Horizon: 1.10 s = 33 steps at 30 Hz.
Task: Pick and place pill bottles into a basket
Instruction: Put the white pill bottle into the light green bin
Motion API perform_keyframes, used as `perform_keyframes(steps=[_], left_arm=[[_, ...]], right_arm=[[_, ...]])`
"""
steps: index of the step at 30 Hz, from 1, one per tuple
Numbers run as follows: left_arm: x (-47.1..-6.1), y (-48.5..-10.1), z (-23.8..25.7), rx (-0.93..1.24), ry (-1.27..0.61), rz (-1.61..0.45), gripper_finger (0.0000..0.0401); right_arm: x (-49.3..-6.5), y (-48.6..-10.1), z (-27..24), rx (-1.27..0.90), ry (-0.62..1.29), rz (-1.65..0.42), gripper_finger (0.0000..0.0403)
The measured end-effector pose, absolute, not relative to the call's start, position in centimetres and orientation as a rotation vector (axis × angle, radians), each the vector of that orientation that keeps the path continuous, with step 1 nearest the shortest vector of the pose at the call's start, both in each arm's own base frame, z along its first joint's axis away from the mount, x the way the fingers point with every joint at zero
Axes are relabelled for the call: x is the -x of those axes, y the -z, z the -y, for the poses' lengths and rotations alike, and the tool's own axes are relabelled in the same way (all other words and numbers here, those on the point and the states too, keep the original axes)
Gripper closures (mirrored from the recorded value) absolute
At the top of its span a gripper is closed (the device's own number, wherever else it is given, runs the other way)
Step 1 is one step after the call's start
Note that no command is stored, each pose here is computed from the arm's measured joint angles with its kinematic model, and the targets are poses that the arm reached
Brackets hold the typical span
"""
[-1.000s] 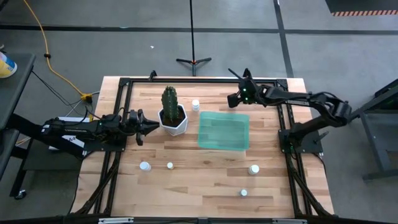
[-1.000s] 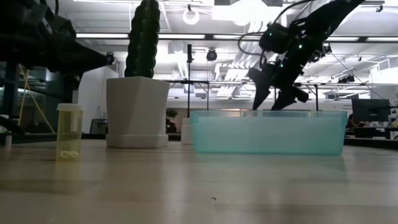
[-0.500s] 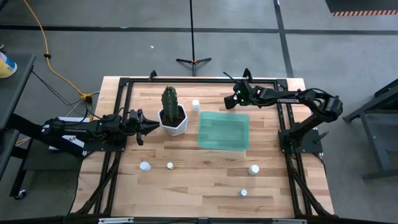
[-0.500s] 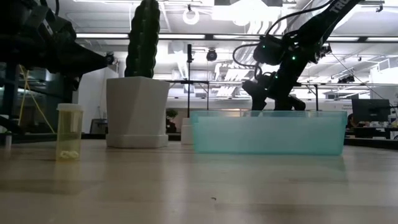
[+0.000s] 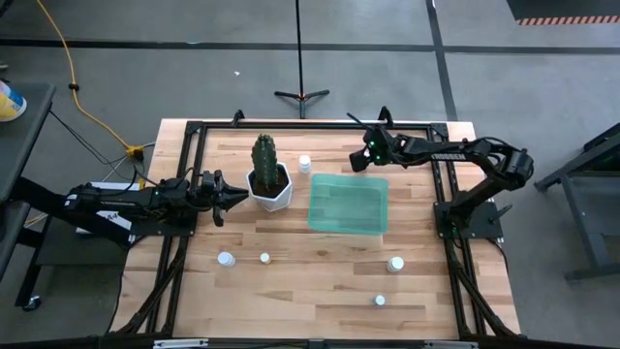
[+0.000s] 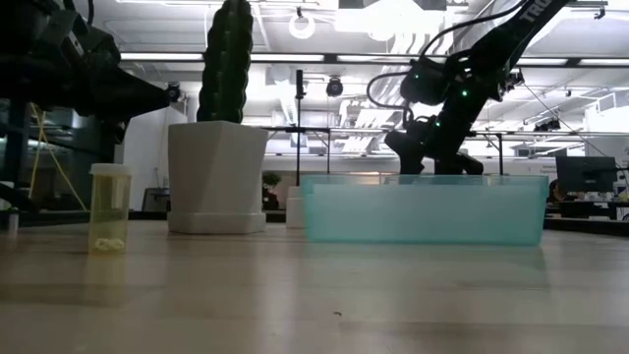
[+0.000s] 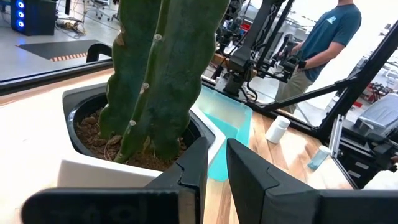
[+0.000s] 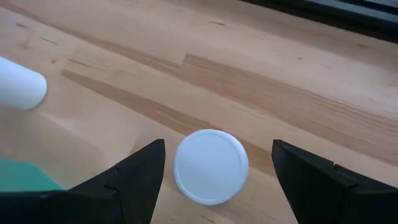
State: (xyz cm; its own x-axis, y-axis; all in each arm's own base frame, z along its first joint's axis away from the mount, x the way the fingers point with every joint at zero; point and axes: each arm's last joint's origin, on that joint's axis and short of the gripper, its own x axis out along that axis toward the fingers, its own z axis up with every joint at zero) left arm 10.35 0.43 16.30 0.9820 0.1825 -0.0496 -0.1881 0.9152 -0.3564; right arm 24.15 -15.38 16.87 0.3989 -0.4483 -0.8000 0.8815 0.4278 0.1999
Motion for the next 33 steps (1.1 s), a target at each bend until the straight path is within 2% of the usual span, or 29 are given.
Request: perform_keyframes(steps=[15,25,33], left_arm=[[-10.35,-16.29,-0.43,0.368,-0.191,-0.016,0.0304],[-10.35,-16.30,-0.43,0.365,-0.191,-0.016,0.0304],[-10.35,-16.30,-0.43,0.366,-0.190,-0.016,0.0304]], right_arm=[[-23.98,-16.72,15.26,-0.692,0.932,-0.764,0.0160],[-24.00,-16.72,15.23,-0.701,0.917,-0.767,0.0165],[-23.91,-16.63,15.14,-0.705,0.915,-0.783,0.0195]])
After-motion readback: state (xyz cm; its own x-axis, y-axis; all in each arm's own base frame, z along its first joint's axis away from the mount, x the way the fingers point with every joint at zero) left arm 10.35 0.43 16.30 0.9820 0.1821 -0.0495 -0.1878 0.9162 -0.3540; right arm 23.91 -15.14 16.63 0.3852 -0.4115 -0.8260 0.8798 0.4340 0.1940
